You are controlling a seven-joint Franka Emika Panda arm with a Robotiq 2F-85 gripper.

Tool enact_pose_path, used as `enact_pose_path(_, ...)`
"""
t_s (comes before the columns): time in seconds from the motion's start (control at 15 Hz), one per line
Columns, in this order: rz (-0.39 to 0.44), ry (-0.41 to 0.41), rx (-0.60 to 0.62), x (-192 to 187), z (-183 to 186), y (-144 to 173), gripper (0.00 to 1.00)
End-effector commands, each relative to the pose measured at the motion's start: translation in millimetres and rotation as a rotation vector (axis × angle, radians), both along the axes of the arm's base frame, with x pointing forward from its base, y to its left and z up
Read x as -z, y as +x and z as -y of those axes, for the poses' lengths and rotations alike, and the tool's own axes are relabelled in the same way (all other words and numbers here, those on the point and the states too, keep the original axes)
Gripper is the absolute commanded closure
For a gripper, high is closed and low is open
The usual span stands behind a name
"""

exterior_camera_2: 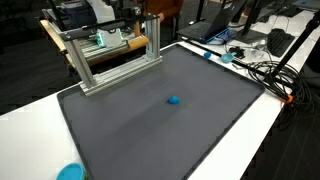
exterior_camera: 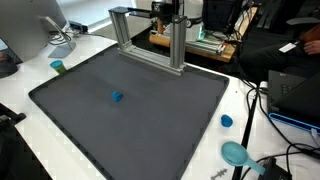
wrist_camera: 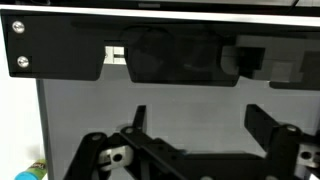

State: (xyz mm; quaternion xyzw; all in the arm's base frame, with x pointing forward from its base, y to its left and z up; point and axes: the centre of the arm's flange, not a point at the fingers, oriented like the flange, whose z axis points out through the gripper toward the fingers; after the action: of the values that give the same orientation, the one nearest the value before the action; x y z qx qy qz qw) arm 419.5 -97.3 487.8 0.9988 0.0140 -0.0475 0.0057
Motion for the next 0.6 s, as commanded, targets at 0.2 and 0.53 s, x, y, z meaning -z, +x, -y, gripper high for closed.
enact_pose_path(0.2, 0.065, -0.006, -0.032, -14.3, -17.0, -26.9, 0.00)
enact_pose_path(0.53, 0.178, -0.045, 0.011, -11.3, -45.7, -22.6, 0.00)
